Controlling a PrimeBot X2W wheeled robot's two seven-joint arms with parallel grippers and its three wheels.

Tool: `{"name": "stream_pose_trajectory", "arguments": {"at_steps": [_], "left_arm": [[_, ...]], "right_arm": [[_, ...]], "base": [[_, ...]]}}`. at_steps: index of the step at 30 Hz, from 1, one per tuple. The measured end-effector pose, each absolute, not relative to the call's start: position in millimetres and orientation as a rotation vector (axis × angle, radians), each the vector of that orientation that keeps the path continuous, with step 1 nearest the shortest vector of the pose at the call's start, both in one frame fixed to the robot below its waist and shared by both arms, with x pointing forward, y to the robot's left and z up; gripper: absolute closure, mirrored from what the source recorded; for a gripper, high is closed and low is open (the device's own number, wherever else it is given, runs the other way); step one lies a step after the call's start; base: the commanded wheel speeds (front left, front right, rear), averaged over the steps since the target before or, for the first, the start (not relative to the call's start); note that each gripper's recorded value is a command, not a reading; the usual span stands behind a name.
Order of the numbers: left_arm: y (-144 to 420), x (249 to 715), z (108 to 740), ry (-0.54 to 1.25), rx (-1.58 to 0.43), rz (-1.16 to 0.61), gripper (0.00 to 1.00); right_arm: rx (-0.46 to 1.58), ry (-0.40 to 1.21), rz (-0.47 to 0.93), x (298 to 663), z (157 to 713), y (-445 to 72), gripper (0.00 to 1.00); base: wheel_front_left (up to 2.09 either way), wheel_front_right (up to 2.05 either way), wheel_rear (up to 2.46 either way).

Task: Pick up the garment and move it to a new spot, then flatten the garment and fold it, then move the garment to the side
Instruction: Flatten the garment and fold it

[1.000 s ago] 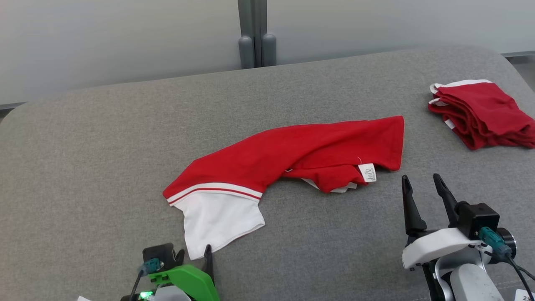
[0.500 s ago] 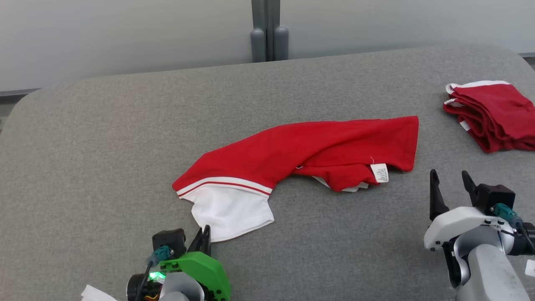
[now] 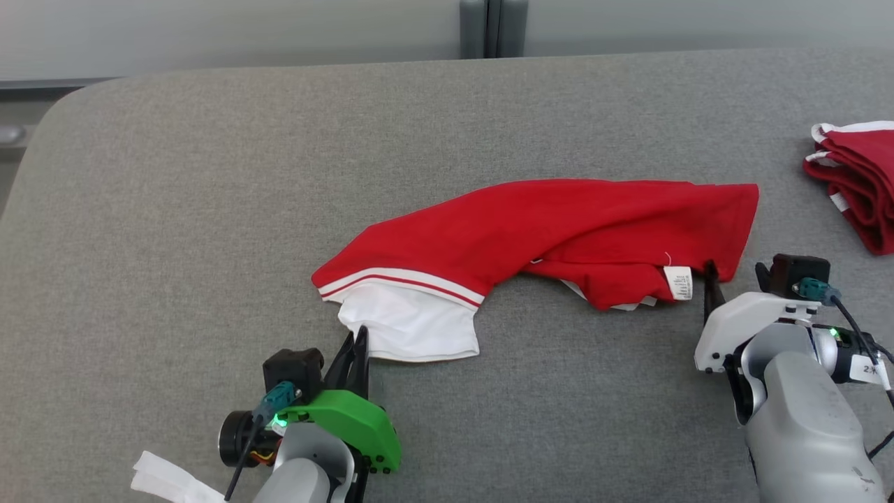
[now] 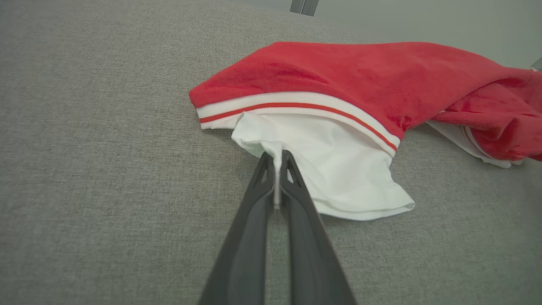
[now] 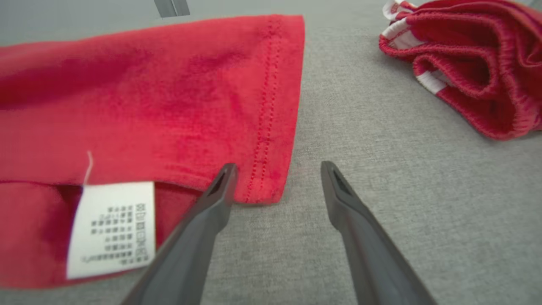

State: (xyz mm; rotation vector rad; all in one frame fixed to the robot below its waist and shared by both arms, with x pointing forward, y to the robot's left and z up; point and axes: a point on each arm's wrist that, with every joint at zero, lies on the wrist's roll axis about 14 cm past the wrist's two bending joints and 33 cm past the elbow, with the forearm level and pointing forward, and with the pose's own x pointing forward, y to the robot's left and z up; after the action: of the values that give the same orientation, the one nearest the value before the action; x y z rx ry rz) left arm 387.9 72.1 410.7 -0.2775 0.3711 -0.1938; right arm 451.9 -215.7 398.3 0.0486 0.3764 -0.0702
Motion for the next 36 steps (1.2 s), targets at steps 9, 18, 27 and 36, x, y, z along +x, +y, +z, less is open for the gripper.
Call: {"name": "stream_pose_trajectory", "arguments": {"at_steps": [9, 18, 27, 36], "left_arm": [[82, 393, 415, 0.353, -0.277, -0.161, 1.00], [78, 399, 433, 0.293, -0.271, -0.185, 1.00], [87, 427, 532, -0.021, -0.261, -0.216, 1.00], [94, 406, 675, -0.418, -0.168, -0.296, 1.00]], "right_arm": [[0.042, 0.494, -0.025, 457, 374, -201, 0.79], [0.050, 0.407, -0.013, 461, 393, -197, 1.00], [0.099, 0.031, 0.019, 489, 508, -190, 1.00], [0.131, -0.365, 0.102, 438, 639, -187, 1.00]], "base": [[0.00, 0.00, 0.00], [0.00, 0.00, 0.00], [0.00, 0.00, 0.00], [0.00, 0.00, 0.00]]}}
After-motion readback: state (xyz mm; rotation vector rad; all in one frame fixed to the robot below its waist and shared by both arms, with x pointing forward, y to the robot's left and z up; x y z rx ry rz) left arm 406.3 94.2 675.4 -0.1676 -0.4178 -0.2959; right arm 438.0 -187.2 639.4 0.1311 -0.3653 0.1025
